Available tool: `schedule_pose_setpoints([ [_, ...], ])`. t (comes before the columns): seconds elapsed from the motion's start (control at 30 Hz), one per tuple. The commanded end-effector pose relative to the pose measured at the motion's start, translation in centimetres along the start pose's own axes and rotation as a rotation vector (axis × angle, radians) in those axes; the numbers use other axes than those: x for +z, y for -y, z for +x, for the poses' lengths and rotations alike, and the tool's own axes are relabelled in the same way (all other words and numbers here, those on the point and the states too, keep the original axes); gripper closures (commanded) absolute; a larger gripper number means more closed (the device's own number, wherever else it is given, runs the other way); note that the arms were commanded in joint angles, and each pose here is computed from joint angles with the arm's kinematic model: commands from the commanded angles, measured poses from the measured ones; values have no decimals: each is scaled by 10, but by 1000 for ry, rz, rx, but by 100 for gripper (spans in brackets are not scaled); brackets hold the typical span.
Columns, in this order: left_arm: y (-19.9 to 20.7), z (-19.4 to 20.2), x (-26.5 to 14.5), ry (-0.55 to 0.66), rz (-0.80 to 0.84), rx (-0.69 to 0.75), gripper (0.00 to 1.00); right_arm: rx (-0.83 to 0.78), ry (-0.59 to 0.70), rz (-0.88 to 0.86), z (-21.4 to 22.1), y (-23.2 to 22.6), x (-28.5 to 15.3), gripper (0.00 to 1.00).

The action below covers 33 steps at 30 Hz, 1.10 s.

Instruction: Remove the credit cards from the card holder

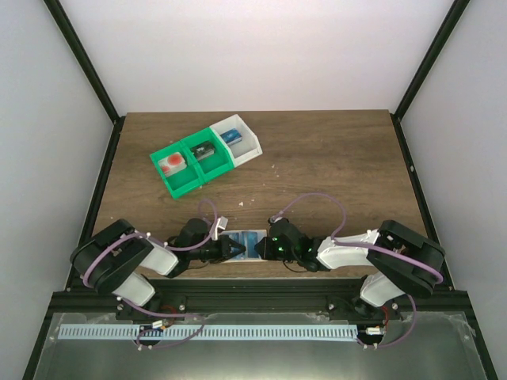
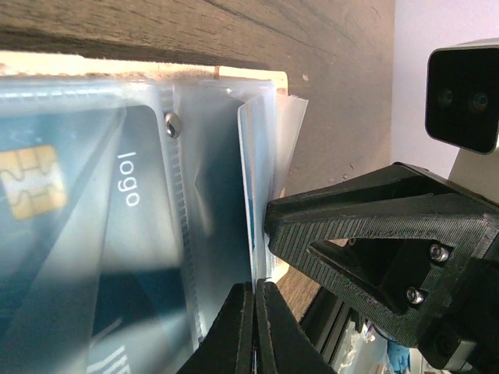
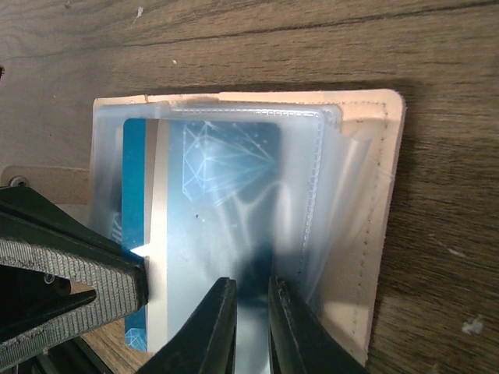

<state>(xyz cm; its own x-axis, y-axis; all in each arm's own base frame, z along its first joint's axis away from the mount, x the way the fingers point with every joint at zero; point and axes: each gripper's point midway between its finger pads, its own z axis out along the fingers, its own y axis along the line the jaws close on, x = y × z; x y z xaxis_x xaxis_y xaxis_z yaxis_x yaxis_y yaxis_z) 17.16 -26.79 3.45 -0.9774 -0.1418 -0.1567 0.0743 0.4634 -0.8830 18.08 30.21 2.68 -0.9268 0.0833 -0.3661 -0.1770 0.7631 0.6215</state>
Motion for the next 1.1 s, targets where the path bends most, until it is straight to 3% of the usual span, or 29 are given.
schedule_pose_setpoints([
  [0.0, 6, -5, -2, 25, 9, 28, 100, 27, -38, 106, 16, 33, 3, 86],
  [0.57, -3, -5, -14, 62, -72, 27, 100, 31, -41, 120, 18, 37, 3, 86],
  [1.07, 9, -24, -47, 213, -147, 54, 100, 7, -48, 83, 13, 22, 3, 86],
])
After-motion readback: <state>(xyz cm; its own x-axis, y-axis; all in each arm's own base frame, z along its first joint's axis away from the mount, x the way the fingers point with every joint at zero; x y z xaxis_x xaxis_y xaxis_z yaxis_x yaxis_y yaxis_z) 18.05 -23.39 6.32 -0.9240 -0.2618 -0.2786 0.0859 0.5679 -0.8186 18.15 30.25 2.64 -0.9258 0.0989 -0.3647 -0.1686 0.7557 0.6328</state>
